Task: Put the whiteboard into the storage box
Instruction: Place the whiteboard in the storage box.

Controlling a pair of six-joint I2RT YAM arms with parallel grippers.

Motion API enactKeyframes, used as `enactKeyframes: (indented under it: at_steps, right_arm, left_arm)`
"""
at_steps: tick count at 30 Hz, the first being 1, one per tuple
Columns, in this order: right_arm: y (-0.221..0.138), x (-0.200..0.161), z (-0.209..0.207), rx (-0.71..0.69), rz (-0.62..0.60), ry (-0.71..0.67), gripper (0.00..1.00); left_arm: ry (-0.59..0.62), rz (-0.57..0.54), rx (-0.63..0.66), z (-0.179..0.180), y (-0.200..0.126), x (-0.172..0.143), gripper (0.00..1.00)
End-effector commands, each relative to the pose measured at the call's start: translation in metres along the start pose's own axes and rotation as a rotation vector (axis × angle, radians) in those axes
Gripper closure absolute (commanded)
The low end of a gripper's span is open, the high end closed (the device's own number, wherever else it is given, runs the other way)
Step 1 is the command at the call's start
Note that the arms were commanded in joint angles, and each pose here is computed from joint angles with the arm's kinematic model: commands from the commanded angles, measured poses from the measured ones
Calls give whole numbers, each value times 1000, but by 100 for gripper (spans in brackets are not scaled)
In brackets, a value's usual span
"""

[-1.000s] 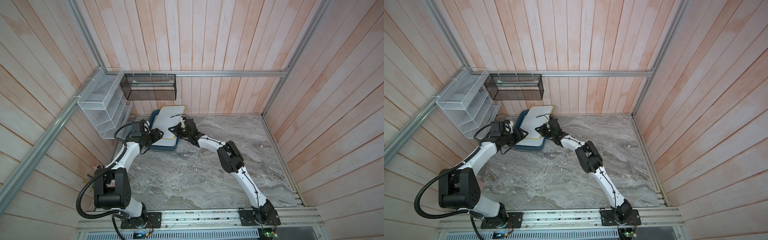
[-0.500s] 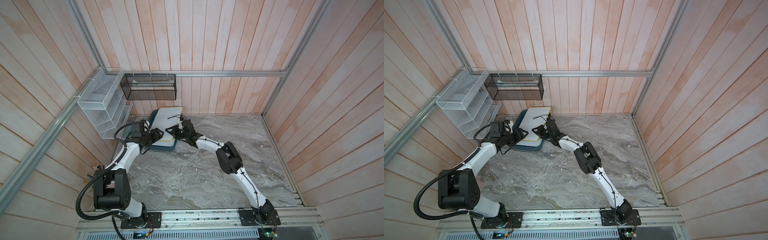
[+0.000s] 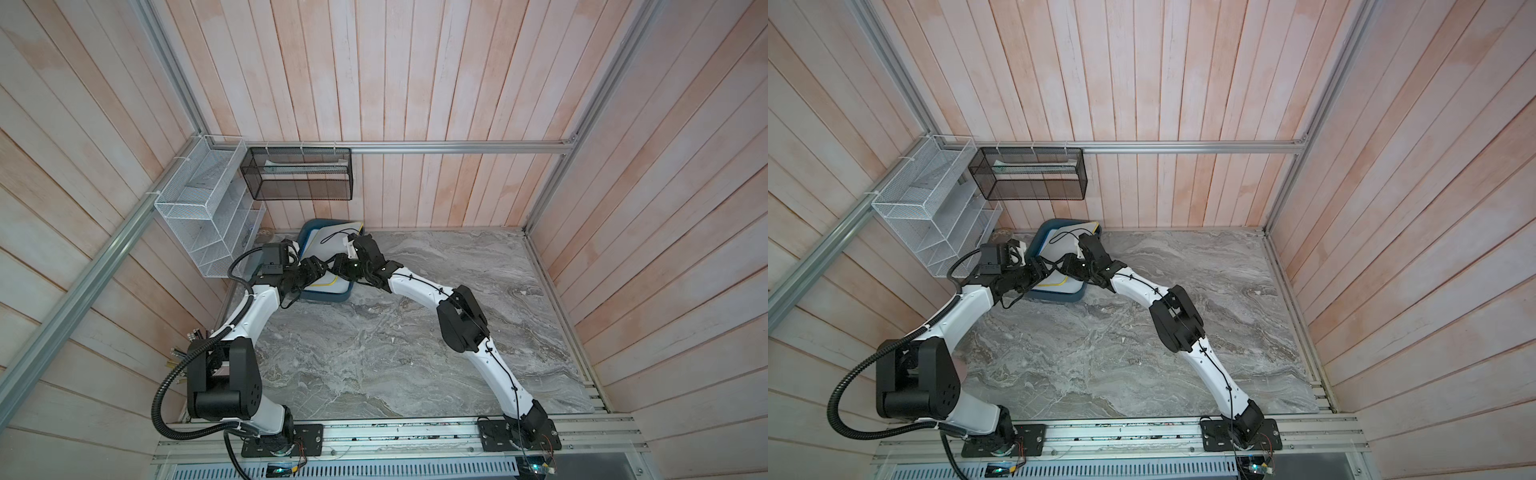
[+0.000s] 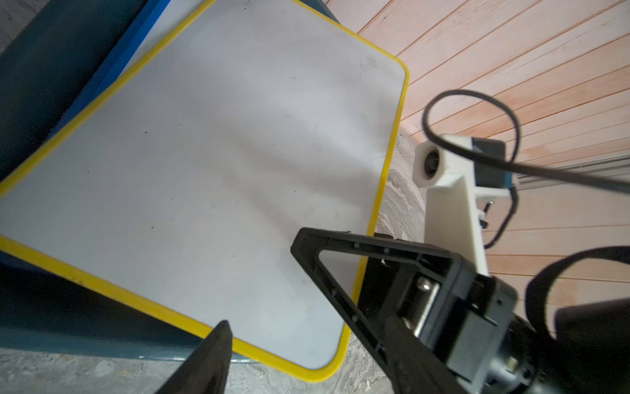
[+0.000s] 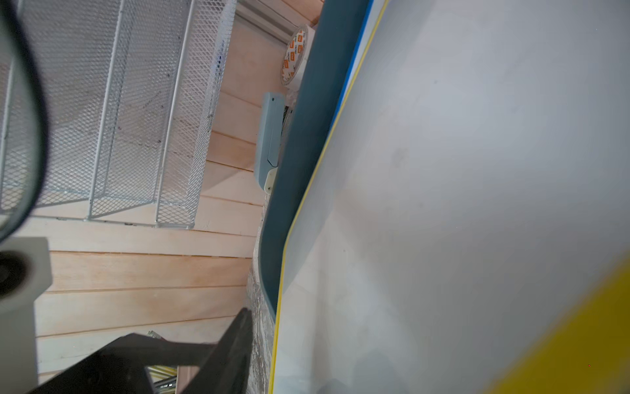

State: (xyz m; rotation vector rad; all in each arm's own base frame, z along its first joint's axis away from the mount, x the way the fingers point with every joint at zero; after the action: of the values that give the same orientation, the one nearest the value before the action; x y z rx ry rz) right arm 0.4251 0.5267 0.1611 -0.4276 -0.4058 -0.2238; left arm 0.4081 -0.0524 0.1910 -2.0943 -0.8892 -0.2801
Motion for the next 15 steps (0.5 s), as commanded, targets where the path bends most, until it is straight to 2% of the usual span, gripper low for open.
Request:
enactKeyframes:
  at_steps: [1,9,15]
  right_arm:
    - [-17,6,37,63,5,-73,52]
    - [-33,0,32,17,22,-108,52]
    - [-53,-12,11,-41,22,-124,52]
  left_arm:
    - [4,-19,-20,-3,-7,1,27]
    - [7,-23,-15,-2,-9,-2,27]
    - [9,-24,-19,-3,-11,-3,27]
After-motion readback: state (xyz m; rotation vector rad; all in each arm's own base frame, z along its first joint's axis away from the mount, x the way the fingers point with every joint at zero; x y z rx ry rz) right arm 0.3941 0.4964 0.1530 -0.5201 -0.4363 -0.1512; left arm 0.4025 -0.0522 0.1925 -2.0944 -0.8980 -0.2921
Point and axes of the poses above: each gripper's point midway between its finger pads, its own y axis out along the fingers, its own z axis along the line the jaws close on, x = y × z, the point moved 3 cm from there along -y, back along the fingers, and after that the axes turned 2 degrees about -y, right-handed, at the moved point
